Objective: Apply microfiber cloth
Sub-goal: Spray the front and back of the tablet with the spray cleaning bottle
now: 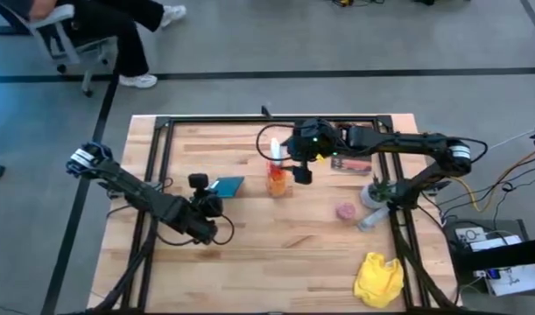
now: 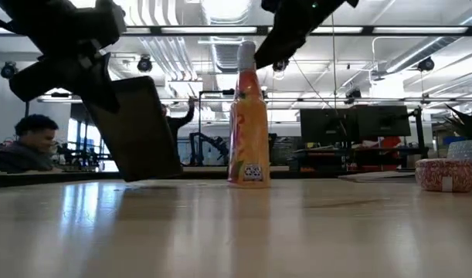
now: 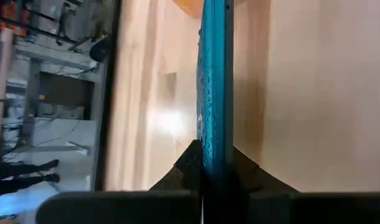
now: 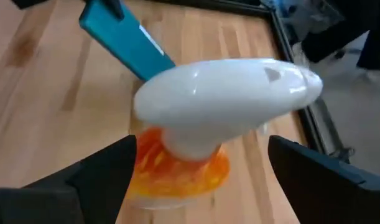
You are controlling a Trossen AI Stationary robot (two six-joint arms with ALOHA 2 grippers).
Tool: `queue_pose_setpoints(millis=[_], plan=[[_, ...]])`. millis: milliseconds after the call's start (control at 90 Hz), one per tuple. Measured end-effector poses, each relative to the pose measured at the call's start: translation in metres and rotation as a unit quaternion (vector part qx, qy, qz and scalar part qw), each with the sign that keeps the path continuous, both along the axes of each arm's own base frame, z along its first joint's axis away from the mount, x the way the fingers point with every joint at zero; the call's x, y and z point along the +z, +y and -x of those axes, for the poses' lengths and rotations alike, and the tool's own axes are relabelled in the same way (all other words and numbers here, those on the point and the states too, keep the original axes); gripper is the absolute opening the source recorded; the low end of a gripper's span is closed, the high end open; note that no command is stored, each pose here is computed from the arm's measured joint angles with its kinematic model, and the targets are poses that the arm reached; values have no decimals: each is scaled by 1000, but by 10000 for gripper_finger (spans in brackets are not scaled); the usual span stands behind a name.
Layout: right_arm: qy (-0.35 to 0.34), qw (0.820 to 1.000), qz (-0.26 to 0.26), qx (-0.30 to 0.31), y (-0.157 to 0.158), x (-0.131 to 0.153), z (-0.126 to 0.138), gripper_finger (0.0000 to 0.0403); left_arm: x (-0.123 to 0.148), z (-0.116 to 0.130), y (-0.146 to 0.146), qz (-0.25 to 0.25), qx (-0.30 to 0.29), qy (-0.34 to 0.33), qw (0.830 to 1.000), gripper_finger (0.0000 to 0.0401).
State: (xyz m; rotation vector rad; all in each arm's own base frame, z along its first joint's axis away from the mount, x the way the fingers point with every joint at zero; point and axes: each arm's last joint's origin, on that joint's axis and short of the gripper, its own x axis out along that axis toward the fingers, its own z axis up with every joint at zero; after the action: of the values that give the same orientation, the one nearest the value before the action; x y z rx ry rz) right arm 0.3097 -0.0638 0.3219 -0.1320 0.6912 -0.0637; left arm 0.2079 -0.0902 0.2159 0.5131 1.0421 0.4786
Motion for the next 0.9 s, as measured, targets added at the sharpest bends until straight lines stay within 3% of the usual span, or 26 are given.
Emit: queue_pose_setpoints(millis=[278,422,578,900], plan=[[26,998,-57,-2,31,8,18,344,-1,-3,-3,30,4,-11,999,9],[30,996,-80,22,64,-7,11,344,-1,-2,-3,45,3,-4,999,9],[35,997,-73,-7,93,-41,5,344,0,-2,-3,50,3,-2,999,9],[-116,984,-121,-65,118,-125,-28,343,0,-3,-3,60,17,-15,998,9]])
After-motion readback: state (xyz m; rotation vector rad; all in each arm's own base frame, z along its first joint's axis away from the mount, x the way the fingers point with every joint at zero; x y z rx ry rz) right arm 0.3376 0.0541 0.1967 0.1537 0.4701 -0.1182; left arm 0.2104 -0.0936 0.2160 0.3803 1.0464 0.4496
